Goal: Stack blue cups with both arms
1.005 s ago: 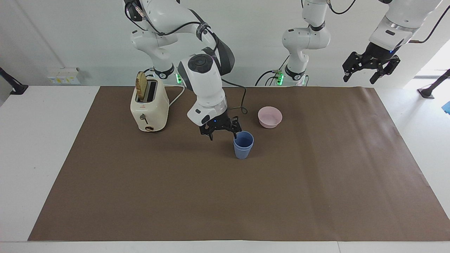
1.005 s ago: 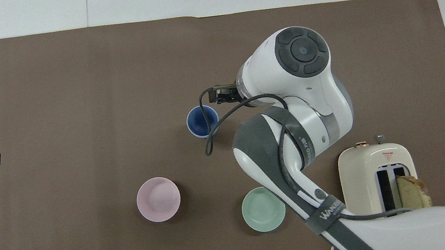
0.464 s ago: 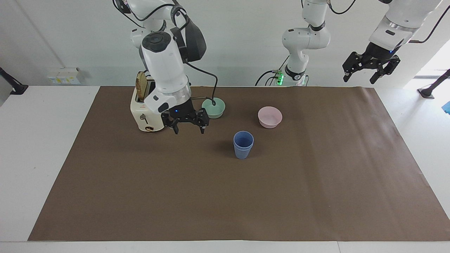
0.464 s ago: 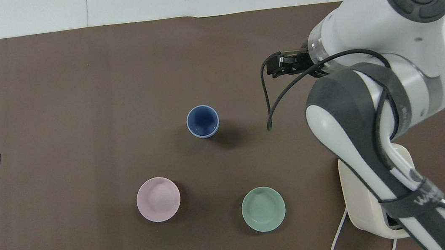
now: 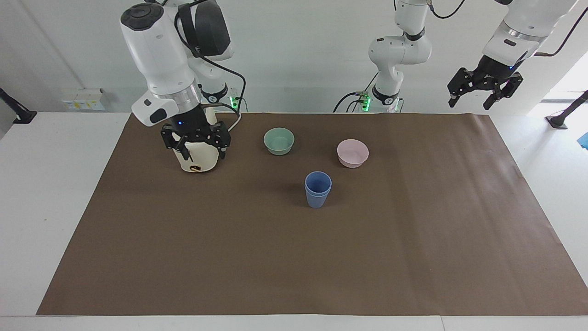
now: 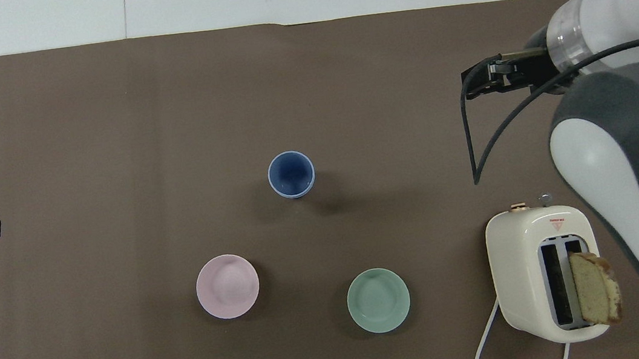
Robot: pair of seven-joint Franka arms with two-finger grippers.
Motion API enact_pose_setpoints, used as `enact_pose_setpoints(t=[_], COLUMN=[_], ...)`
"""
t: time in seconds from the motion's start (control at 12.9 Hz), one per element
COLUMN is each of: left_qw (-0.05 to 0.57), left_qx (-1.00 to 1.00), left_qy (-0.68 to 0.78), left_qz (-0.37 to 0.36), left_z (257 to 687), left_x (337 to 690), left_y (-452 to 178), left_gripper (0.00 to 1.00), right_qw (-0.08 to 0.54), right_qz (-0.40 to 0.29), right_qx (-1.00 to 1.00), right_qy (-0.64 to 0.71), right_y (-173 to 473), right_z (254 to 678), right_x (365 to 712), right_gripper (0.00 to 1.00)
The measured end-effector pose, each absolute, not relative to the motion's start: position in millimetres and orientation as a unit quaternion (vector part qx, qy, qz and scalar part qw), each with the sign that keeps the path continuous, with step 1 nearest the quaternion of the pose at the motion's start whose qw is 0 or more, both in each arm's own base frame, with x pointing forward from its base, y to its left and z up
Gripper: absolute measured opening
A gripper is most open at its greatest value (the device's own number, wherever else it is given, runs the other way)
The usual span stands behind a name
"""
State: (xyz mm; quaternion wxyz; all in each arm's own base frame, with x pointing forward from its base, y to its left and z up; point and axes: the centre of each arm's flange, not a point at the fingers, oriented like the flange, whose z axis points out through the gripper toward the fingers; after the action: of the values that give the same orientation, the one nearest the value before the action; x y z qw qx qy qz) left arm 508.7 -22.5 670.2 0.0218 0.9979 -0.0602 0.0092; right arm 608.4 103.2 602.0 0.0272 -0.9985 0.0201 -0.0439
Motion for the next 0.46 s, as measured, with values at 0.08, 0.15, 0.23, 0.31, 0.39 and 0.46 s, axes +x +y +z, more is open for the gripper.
enact_pose_setpoints(t=[0.08, 0.15, 0.23, 0.31, 0.39, 0.46], left_qw=[0.022, 0.022, 0.022, 0.022, 0.022, 0.022], left_qx=[0.998, 0.998, 0.998, 0.998, 0.998, 0.998], left_qy=[-0.06, -0.06, -0.06, -0.06, -0.06, -0.06], left_qz=[0.009, 0.009, 0.009, 0.009, 0.009, 0.009], left_z=[670, 670, 670, 670, 670, 670], left_x=[509, 509, 509, 509, 509, 509], left_y=[-22, -22, -22, -22, -22, -22], left_gripper=[1.0, 1.0, 1.0, 1.0, 1.0, 1.0], right_qw=[0.011, -0.004, -0.012, -0.016, -0.019, -0.021], right_qz=[-0.035, -0.026, -0.024, -0.027, -0.026, -0.024], right_qx=[-0.999, -1.0, -1.0, -1.0, -0.999, -0.999], right_qy=[0.016, 0.01, 0.004, 0.001, 0.0, 0.001], right_y=[92, 83, 74, 63, 48, 33], right_z=[605, 607, 610, 615, 620, 624], right_x=[604, 600, 598, 596, 594, 592], right_gripper=[1.0, 1.0, 1.0, 1.0, 1.0, 1.0])
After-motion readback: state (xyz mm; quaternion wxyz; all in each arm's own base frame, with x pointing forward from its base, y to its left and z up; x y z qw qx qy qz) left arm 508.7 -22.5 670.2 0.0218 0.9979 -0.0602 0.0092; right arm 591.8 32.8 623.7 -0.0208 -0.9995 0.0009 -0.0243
